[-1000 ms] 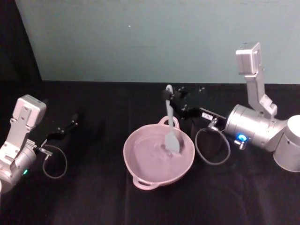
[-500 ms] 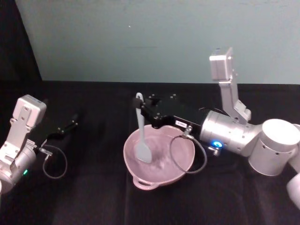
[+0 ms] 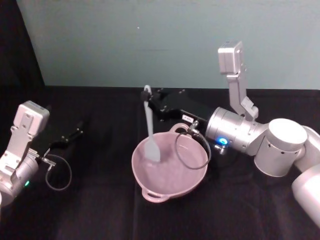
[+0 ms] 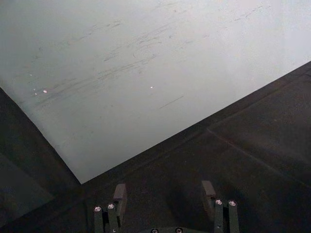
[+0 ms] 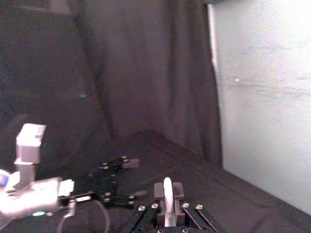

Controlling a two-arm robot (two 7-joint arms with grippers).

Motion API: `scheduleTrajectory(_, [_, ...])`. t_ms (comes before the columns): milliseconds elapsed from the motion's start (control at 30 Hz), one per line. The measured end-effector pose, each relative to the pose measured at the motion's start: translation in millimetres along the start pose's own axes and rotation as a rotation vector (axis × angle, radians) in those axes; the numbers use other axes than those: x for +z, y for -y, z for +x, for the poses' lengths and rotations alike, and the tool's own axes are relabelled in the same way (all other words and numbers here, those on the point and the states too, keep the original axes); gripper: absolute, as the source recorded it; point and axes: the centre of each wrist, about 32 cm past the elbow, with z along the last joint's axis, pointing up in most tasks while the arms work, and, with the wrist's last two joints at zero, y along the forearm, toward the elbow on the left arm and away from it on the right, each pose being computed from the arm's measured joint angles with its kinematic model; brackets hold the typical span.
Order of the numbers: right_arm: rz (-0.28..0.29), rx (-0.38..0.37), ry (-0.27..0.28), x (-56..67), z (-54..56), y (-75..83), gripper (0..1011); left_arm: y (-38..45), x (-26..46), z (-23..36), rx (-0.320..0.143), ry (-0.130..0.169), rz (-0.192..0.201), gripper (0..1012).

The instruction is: Use the one hand to pick up the spoon and stir the clear water in the bowl.

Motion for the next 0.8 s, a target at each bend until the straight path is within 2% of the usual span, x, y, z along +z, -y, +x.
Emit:
scheduleTrajectory(200, [-0.039, -0.106, 0.021, 4.8, 10.4, 19.1, 112, 0.0, 0.0, 0.0, 0.000, 0.000, 0.000, 1005])
scheduleTrajectory(400, [-0.070, -0.162, 0.057, 8.4, 13.1, 37.0, 112, 0.0, 0.0, 0.0, 0.000, 0.000, 0.000, 1005])
scheduleTrajectory(567, [-0.079, -0.173, 0.074, 10.1, 9.7, 48.3, 112, 0.0, 0.0, 0.0, 0.000, 0.000, 0.000, 1005])
scheduleTrajectory(800, [-0.073, -0.135, 0.082, 12.2, -2.8, 51.0, 112, 0.0, 0.0, 0.0, 0.000, 0.000, 0.000, 1005])
